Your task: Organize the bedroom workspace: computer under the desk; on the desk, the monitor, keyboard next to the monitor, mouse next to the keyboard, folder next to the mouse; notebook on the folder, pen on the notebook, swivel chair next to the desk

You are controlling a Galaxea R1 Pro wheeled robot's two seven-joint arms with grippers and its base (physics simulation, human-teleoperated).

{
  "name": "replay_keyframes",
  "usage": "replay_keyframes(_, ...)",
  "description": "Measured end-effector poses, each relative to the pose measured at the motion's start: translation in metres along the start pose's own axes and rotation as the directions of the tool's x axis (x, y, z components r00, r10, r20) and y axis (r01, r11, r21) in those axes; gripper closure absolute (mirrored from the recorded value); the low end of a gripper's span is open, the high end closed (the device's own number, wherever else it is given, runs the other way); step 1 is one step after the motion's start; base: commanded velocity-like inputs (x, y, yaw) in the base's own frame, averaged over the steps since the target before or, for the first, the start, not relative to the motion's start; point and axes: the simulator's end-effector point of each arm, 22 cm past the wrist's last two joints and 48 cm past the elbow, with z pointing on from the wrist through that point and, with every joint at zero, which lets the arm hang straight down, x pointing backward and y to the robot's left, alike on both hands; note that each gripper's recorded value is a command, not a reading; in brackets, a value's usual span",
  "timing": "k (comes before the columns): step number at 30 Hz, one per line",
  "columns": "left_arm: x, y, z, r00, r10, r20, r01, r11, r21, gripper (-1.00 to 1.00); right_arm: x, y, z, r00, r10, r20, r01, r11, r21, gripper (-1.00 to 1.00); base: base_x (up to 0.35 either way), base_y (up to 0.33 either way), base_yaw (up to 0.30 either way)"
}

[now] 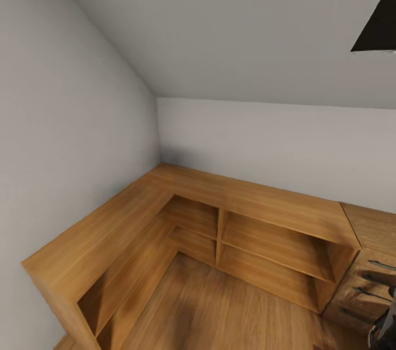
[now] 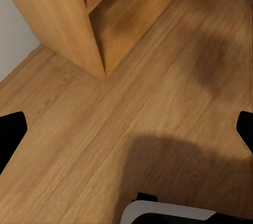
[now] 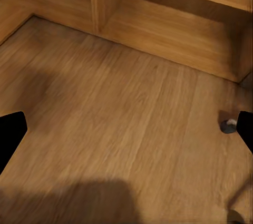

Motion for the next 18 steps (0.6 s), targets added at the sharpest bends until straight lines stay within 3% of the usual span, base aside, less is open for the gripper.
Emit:
replay_keyframes(10, 0.0, 0.0, 0.0, 1.0, 0.0, -0.001, 0.0, 1.0, 0.0, -1.0, 0.0, 0.0, 0.0, 1.0, 0.0, 0.001, 0.0, 1.0, 0.0, -1.0, 0.303, 0.011, -0.297)
replay_keyframes(18, 0.008, 0.0, 0.0, 0.999, 0.002, -0.038, -0.002, 1.0, 0.002, -1.0, 0.015, 0.002, 0.0, 0.998, -0.021, -0.067, 0.02, 1.0, -0.009, -1.0, 0.265, 0.137, -0.296)
